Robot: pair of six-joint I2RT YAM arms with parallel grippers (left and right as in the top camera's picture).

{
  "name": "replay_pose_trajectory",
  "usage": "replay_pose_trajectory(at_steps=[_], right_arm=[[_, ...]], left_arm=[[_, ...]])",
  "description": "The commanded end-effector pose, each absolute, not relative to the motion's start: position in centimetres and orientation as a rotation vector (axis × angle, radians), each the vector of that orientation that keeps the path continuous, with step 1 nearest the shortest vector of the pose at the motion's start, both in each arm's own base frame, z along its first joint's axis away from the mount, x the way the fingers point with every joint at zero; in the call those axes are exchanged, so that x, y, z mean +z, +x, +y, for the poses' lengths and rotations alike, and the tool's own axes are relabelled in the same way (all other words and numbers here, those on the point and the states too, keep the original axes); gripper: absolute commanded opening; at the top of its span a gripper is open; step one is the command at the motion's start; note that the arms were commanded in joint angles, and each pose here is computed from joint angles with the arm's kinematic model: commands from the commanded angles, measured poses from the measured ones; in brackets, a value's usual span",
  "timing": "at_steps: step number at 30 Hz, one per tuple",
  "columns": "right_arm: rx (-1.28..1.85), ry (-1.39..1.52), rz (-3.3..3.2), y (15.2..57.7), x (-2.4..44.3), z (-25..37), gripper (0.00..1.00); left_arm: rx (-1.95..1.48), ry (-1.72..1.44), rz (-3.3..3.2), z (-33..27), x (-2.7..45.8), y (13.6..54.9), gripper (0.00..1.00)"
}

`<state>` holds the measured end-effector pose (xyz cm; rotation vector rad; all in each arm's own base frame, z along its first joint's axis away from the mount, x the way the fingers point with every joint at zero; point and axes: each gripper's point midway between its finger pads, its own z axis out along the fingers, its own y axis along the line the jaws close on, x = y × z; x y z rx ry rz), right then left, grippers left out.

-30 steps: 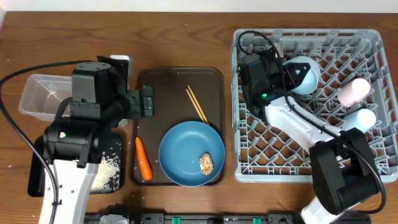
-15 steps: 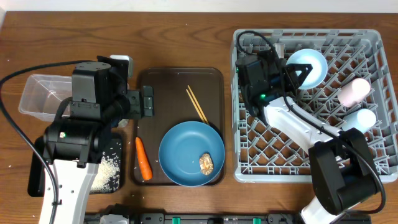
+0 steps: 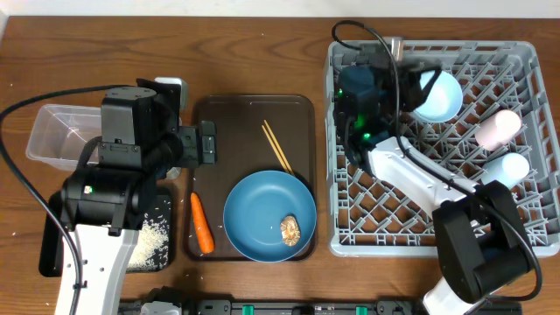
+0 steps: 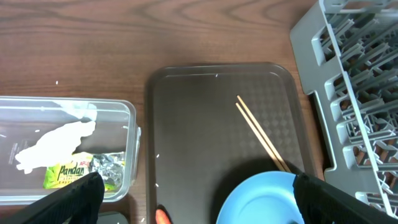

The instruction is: Sort waste into correct bins and load items into the dishwasher rack

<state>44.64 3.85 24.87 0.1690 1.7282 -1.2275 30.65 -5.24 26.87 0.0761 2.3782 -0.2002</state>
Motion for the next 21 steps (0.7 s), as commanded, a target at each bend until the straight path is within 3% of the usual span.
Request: replay_pose_trajectory(at_steps=[1, 12, 17, 21], right_arm=[[-1.146, 0.005, 1.691, 46.6, 27.4, 6.2, 0.63], [-0.691, -0.224, 1.537, 50.5, 34.8, 16.1, 0.74], [-0.200, -0.523, 1.776, 49.4, 30.1, 24.8, 0.80], [0.030, -0.447, 2.104, 46.2, 25.2, 25.1, 0.83]], left_arm=[[-0.212, 0.069, 2.361, -5.2, 27.7, 30.8, 0.98], [-0.212, 0.069, 2.361, -5.2, 27.7, 30.8, 0.98], [-0.212, 0.069, 2.361, -5.2, 27.7, 30.8, 0.98], [-0.212, 0.069, 2.361, -5.2, 27.7, 30.8, 0.98]])
